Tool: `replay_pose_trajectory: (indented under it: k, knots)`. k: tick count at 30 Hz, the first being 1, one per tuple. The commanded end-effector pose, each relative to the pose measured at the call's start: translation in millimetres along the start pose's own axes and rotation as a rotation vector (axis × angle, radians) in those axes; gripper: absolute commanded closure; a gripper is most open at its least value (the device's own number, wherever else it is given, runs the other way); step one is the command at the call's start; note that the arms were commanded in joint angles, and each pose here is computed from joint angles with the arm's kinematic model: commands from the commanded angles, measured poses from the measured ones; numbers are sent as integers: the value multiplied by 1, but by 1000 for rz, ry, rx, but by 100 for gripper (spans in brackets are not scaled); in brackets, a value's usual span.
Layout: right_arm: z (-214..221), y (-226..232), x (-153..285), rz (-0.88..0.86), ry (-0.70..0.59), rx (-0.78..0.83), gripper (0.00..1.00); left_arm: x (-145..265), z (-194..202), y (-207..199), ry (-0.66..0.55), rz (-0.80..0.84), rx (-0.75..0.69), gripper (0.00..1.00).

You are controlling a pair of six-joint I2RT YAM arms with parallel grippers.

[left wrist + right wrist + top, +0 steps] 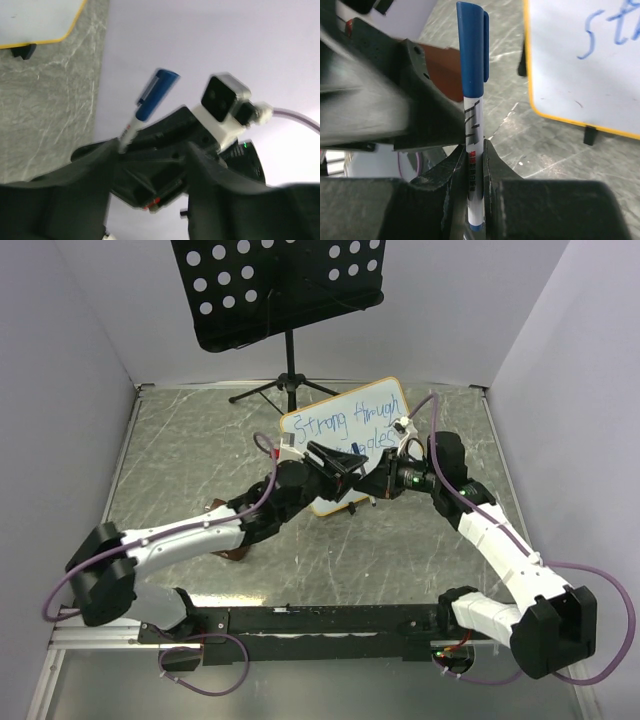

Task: Write a sentence on the whiteboard
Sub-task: Insert the whiteboard marker without the cap into the pen cap.

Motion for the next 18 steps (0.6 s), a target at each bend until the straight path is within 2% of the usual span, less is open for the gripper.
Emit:
replay_pose_trajectory:
  k: [1, 2, 6, 10, 14, 18]
  knots:
    - [-9, 30, 8, -143, -27, 147, 100, 42, 23, -34, 134, 96, -114, 26]
    - [-7, 32, 9, -153, -22, 161, 100, 47, 11, -35, 107, 90, -137, 20]
    - [0, 38, 14, -191, 9, 210, 100, 53, -9, -28, 89, 101, -237, 9]
    - [2, 41, 14, -214, 24, 214, 100, 54, -12, -27, 101, 121, -325, 11]
    - [2, 43, 15, -223, 32, 215, 100, 40, -10, -14, 136, 21, -404, 14]
    - [6, 43, 15, -236, 41, 210, 100, 36, -17, -15, 93, 27, -429, 20]
Point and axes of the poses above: each gripper's point midway between its finger pads, its own x axis back along the fingers, its own y axis along the line the jaws close on, z = x × y, the point moved 1 cm from there along x, back along the fingers, and after that the axes turned 10 degrees about -x, right-handed, at the moved point
